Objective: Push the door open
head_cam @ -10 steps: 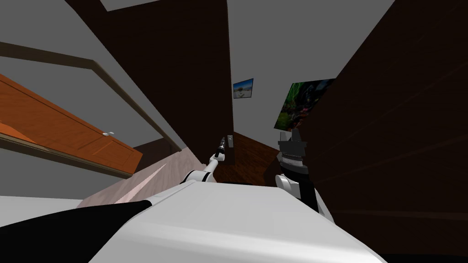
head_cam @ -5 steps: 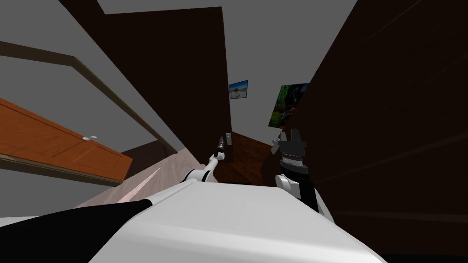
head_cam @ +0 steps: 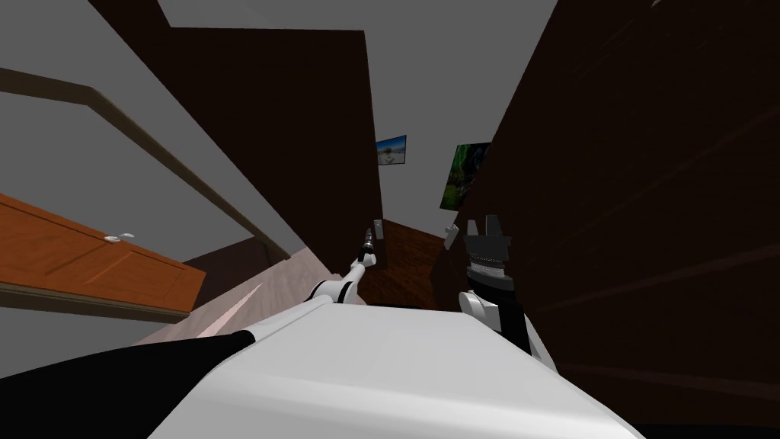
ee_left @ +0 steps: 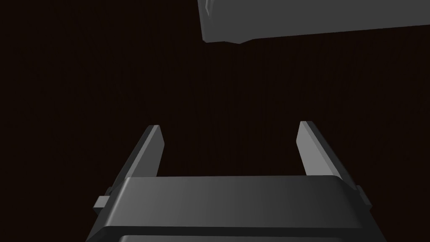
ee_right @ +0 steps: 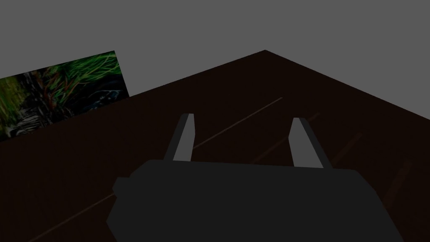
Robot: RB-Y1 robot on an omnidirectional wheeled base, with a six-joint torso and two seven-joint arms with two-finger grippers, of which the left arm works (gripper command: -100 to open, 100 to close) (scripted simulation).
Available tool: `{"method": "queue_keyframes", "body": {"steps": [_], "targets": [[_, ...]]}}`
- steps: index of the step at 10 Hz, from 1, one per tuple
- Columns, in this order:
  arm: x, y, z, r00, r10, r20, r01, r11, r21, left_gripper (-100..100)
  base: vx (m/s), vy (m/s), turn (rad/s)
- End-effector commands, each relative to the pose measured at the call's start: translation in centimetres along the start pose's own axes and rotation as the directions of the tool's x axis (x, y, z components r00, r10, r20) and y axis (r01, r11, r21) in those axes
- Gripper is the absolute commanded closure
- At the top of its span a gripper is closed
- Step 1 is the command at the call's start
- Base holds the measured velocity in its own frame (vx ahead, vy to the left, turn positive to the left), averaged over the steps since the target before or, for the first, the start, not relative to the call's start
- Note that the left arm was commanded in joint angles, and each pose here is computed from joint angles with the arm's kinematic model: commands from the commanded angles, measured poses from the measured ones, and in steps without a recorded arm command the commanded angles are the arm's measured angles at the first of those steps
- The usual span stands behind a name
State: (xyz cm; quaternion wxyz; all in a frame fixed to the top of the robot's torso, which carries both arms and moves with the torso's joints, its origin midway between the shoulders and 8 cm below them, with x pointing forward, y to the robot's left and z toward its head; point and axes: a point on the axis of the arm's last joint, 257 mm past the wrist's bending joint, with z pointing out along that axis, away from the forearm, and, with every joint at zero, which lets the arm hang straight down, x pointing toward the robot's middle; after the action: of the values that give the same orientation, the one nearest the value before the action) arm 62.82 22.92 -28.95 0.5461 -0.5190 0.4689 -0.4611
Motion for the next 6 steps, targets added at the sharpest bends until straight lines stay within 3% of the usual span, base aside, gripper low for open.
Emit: {"method": "queue_keyframes", "body": {"steps": [1,4,6], "targets": [[0.2,0.2,-0.10,0.9998,-0.008,0.016,0.008,0.9999,-0.007,-100,-0.118,-0.014,-0.116],[0.8,0.4,-0.26,0.9994,-0.023,0.027,0.023,0.9996,-0.015,-100,-0.086,-0.051,-0.080],[-2.4,0.0,0.33,0.9983,0.013,0.057,-0.013,0.9999,-0.001,-100,0.137,0.046,-0.022]]}}
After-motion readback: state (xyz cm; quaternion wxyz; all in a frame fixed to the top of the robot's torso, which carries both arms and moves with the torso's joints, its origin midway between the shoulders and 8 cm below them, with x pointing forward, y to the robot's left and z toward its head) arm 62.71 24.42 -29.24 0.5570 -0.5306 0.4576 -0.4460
